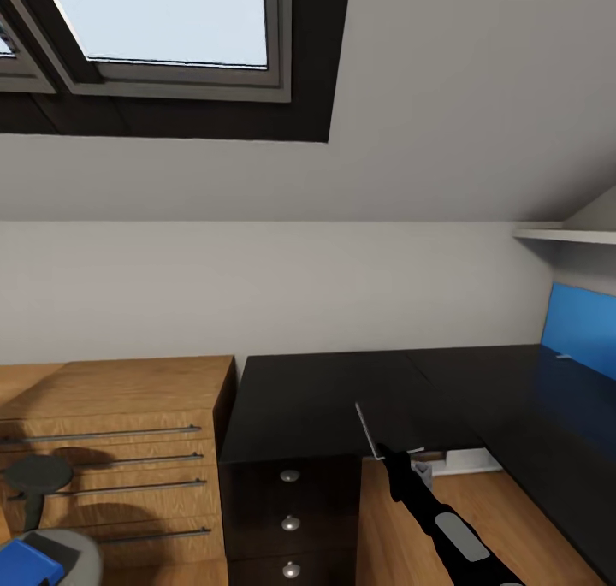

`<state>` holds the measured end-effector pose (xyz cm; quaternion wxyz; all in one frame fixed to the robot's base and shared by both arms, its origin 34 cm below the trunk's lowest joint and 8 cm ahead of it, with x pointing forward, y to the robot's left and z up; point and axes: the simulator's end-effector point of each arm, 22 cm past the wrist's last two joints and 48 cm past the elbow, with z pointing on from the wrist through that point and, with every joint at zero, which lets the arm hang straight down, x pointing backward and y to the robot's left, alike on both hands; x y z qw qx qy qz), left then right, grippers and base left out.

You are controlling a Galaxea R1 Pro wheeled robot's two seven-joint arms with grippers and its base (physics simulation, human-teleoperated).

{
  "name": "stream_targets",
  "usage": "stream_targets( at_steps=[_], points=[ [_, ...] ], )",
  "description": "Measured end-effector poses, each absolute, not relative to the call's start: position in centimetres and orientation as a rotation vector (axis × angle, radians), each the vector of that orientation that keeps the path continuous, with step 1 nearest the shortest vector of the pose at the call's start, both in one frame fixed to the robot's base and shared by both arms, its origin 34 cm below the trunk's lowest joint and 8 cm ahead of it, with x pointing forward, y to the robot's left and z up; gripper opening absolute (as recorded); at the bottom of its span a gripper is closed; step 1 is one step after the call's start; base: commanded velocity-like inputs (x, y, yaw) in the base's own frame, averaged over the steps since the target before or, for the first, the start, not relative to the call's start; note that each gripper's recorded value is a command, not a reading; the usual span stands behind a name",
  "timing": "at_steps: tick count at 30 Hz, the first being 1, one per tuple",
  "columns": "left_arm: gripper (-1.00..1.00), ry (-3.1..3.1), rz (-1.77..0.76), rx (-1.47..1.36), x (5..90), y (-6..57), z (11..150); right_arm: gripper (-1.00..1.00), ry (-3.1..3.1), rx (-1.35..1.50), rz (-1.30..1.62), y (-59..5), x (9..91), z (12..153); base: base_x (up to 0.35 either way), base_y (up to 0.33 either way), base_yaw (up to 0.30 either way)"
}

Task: In the bedroom, organize the workspace by keeping the computer under the desk, ensuring the monitor is on the desk, placing the keyboard on the desk next to the monitor, placing the mouse on the desk next to the keyboard, moving the folder from the swivel chair onto the desk next to the mouse, stacking the notebook on top of the folder with the pen on top of the notebook, and positioning the swivel chair next to the desk.

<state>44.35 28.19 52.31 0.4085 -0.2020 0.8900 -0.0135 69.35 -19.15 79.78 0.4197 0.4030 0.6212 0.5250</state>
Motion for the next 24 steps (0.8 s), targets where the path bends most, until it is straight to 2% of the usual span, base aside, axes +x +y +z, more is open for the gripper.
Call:
stream_targets(
  at_steps=[24],
  points=[
    [1.0,2.244,-0.034,-0.509,44.2,28.2,50.3,-1.0,1.556,1.01,1.317,-19.2,69.2,77.8,0.0,0.0,0.0]
  ],
)
